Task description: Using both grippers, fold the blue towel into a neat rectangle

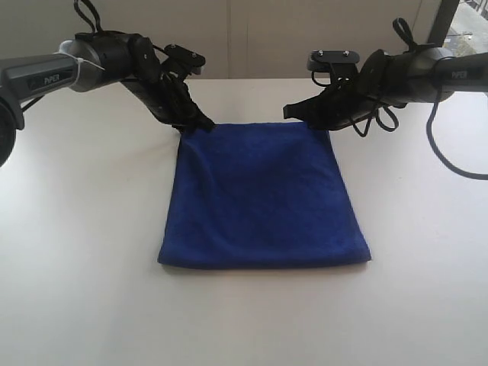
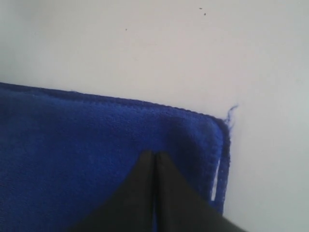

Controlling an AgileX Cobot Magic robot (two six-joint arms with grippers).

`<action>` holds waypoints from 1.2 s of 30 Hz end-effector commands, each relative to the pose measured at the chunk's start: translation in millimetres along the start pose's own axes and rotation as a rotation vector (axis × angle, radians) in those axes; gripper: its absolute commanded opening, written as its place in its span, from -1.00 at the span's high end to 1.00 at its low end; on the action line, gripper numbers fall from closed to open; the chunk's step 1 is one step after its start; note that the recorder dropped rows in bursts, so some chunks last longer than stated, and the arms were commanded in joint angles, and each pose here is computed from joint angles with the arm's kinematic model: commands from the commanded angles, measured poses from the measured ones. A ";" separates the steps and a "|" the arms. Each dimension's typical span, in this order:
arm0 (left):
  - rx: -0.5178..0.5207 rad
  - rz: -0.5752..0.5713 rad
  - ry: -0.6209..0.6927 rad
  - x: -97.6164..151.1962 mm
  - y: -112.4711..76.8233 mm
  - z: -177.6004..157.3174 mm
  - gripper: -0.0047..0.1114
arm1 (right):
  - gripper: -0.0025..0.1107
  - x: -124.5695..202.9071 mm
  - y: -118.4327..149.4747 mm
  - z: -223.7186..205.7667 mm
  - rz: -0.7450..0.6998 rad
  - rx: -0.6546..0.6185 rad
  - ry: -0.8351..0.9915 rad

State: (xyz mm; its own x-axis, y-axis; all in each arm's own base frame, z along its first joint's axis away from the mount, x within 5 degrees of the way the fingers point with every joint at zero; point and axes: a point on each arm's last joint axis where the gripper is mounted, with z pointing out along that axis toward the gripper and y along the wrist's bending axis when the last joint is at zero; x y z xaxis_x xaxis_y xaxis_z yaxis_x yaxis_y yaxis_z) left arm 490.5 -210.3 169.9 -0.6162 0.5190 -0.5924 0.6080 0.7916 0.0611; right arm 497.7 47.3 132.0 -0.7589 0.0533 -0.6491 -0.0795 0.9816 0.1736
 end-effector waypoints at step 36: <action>0.314 -0.481 -0.242 11.4 67.0 -3.7 0.43 | 0.96 12.0 -2.8 11.1 -0.003 0.001 0.050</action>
State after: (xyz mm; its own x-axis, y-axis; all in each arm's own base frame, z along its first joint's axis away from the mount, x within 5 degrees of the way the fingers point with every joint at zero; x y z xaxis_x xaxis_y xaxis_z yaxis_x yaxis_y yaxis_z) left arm 521.2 -153.6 172.2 -0.7309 0.0530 -0.6804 0.4390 0.7998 -0.4093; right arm 496.9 47.6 118.9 -0.7819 0.0480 -0.6215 -0.0788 0.9814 0.1748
